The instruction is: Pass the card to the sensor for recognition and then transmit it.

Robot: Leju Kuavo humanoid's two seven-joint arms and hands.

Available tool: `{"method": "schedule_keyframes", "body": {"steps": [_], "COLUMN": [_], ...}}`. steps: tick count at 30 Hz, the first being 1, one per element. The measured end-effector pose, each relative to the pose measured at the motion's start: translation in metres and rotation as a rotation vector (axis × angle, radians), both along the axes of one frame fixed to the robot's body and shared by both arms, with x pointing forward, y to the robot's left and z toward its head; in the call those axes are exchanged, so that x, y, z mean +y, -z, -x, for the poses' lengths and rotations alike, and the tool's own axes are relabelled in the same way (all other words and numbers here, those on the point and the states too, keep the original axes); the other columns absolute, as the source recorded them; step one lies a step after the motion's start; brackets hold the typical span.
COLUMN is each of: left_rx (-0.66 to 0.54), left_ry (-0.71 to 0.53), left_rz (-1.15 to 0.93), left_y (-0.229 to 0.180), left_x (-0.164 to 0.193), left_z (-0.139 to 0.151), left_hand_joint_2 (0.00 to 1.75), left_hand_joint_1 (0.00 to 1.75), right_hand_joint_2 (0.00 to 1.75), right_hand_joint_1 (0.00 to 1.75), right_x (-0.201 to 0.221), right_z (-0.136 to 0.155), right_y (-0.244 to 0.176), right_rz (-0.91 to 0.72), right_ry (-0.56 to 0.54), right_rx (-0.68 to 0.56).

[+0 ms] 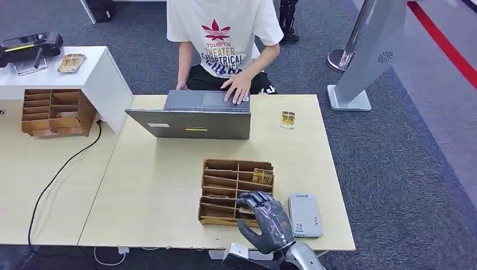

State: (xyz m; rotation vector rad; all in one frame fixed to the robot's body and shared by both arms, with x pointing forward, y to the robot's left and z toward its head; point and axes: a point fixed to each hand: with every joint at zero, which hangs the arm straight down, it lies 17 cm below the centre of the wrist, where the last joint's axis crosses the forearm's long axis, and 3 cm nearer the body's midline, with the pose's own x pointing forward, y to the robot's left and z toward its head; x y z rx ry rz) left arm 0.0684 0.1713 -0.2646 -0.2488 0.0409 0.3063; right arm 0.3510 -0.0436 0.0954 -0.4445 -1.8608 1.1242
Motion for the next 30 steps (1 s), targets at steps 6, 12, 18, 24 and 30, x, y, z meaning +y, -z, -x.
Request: {"method": "schedule_keyframes", "body": {"steps": [6, 12, 18, 24, 30], "left_rx": [0.000, 0.000, 0.000, 0.000, 0.000], "left_ry": [0.003, 0.006, 0.008, 0.008, 0.008], "left_rz": [0.000, -0.001, -0.001, -0.001, -0.001], "left_y": [0.000, 0.000, 0.000, 0.000, 0.000], "left_x": [0.000, 0.000, 0.000, 0.000, 0.000], "left_z": [0.000, 0.000, 0.001, 0.000, 0.001], "left_hand_joint_2": [0.00, 0.00, 0.00, 0.00, 0.00], "left_hand_joint_1": [0.00, 0.00, 0.00, 0.00, 0.00], "right_hand_joint_2": [1.75, 1.75, 1.75, 1.75, 1.75], "right_hand_joint_1": [0.77, 1.03, 1.50, 1.59, 1.66], "right_x": [-0.006, -0.016, -0.023, -0.026, -0.026], "right_z": [-0.004, -0.012, -0.016, -0.022, -0.022], "right_y": [0.011, 0.020, 0.025, 0.024, 0.026], "right_rz": [0.022, 0.047, 0.061, 0.061, 0.063], "right_ry": [0.022, 0.054, 0.073, 0.086, 0.089], "right_rx": [0.018, 0.028, 0.032, 0.029, 0.033]}}
